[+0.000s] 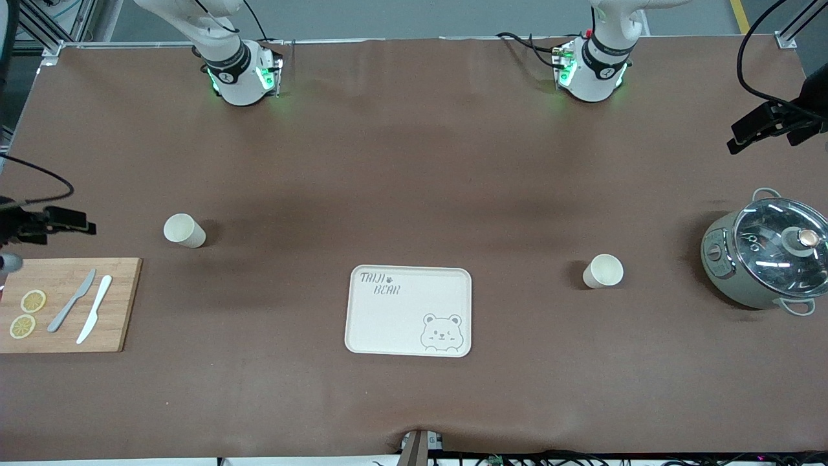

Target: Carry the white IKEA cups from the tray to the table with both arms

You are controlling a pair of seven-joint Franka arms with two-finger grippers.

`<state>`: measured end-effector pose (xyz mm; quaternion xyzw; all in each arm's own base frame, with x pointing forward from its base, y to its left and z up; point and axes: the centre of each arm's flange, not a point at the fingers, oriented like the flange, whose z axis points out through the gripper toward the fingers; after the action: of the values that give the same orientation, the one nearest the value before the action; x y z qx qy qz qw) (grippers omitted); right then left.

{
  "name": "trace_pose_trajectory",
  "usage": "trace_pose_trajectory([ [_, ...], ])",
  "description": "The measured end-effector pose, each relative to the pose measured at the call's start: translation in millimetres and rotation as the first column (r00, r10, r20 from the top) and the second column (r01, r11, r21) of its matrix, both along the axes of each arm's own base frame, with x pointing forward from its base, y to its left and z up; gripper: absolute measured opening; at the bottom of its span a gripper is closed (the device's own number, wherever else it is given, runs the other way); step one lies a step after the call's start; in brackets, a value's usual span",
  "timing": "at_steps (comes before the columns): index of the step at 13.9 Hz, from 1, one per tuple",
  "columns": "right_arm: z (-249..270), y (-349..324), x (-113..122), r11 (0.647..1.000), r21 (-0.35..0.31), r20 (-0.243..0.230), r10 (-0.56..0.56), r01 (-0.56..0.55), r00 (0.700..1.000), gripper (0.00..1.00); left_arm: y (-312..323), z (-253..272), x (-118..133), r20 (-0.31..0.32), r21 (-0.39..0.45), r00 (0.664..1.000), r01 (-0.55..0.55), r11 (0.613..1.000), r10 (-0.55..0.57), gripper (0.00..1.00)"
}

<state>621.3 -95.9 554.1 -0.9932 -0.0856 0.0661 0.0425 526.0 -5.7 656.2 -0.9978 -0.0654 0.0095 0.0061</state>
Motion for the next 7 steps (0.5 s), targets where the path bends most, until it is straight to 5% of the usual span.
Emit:
trace_pose_trajectory([
  [7,100.5,7.9,-75.1,1.000,0.009,0.008,-0.015,0.015,1.000,1.00,-11.7,0.2,0.2,0.003,0.001,1.000,0.021,1.000,-0.021,1.00],
])
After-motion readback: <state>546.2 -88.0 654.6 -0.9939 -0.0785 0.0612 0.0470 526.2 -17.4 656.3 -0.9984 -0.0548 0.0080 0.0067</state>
